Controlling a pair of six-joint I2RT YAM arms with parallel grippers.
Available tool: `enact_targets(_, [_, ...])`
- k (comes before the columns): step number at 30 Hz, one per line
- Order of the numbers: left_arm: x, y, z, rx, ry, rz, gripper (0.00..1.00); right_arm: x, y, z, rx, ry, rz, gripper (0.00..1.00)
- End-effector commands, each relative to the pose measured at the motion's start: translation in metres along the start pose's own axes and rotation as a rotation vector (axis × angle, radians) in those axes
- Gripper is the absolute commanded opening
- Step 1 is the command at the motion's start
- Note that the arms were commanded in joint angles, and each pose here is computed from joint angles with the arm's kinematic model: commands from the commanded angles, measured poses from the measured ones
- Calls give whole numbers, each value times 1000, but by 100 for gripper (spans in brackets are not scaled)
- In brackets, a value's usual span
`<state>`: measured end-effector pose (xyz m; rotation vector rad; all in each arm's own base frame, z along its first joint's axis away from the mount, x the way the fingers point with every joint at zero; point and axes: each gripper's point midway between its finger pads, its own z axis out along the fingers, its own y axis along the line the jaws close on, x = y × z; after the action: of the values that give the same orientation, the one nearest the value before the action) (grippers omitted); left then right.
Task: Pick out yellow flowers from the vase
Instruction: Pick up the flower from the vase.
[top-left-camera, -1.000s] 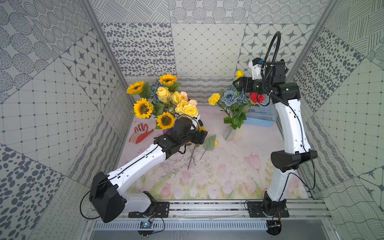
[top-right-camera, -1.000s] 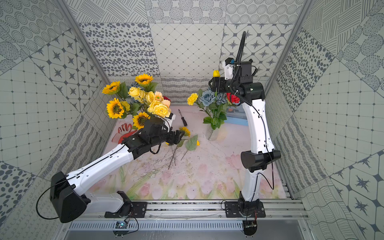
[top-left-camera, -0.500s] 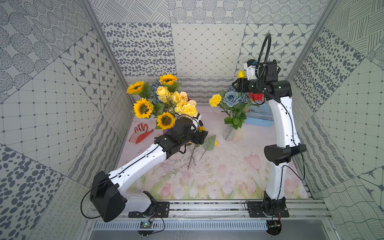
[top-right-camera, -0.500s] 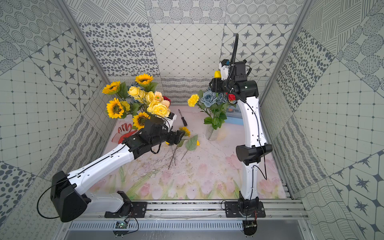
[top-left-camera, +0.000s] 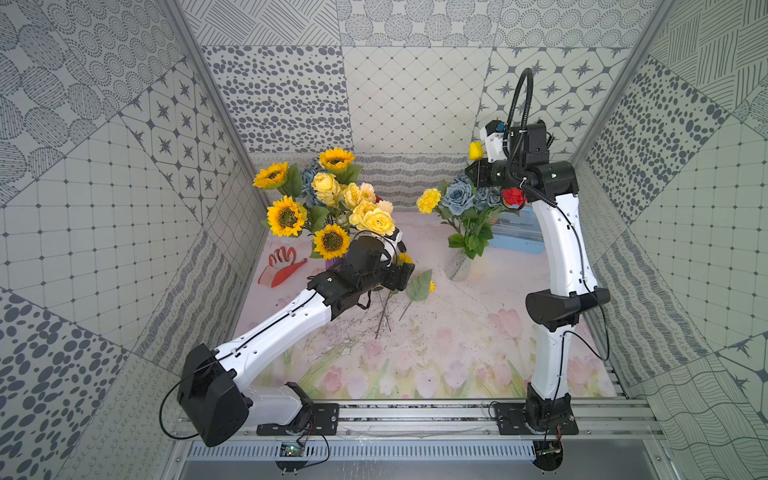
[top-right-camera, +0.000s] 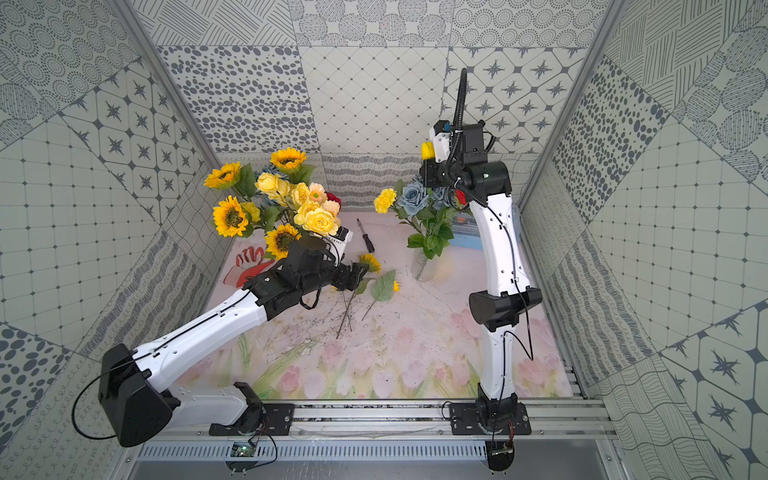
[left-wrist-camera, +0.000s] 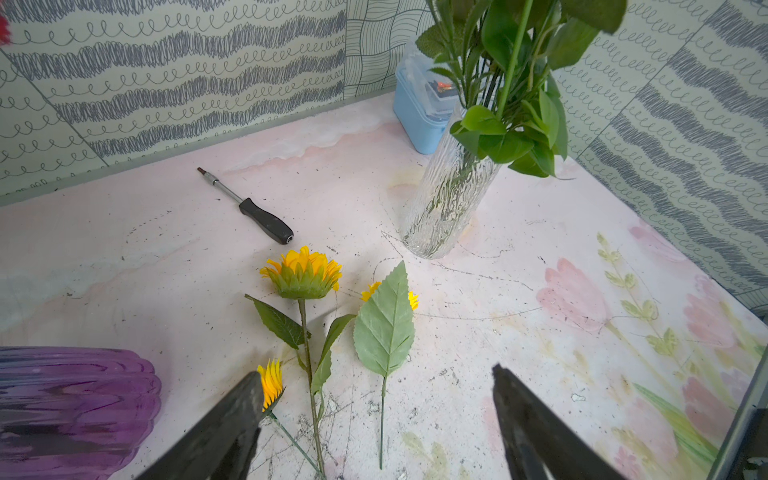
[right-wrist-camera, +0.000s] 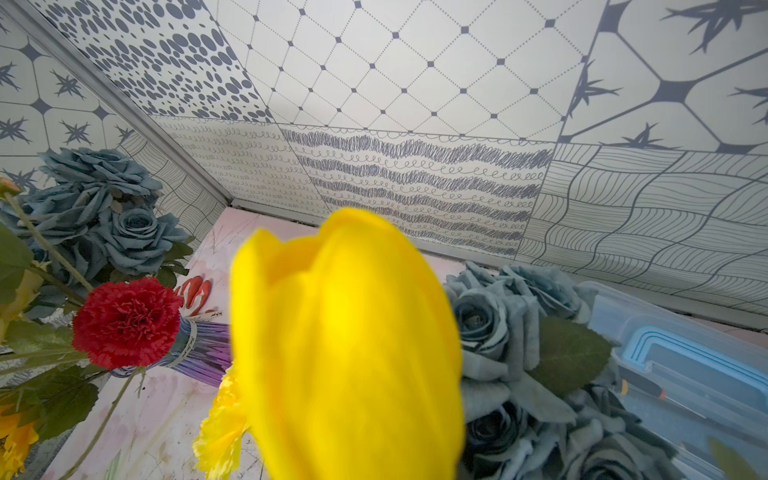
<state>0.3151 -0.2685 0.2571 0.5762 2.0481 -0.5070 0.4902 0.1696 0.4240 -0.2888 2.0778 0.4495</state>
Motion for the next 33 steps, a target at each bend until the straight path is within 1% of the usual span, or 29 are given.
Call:
enact_targets(1, [-19, 2, -8, -8, -82, 14, 86, -14, 6, -21, 0, -53, -31, 12])
enact_targets(5, [-21, 1, -12, -8, -87, 17, 86, -21, 10, -31, -11, -83, -33, 4])
enact_targets(6, [-22, 1, -13, -5, -91, 20, 86, -24, 11, -35, -10, -92, -33, 3])
enact_targets(10, [-28, -2, -17, 8, -110, 30, 87, -33, 15, -51, -1, -131, -52, 3])
enact_targets(16, [-29, -6, -15, 27, -105, 35, 89, -46, 13, -86, 68, -198, -105, 3])
enact_targets(21, [-32, -9, -13, 43, -113, 30, 90, -58, 21, -115, 84, -260, -137, 4])
enact_targets(24, [-33, -12, -13, 60, -110, 37, 93, -67, 27, -137, 122, -315, -175, 4])
enact_targets(25, [-34, -13, -12, 64, -108, 39, 98, -69, 29, -145, 139, -332, -189, 4])
enact_targets(27, [-36, -16, -12, 77, -104, 48, 98, -72, 31, -160, 165, -354, -211, 4])
enact_targets(30, [-39, -19, -13, 94, -111, 57, 98, -65, 38, -177, 136, -345, -215, 5])
enact_targets(33, [-42, -25, -13, 121, -117, 68, 98, -46, 52, -181, 48, -283, -204, 5])
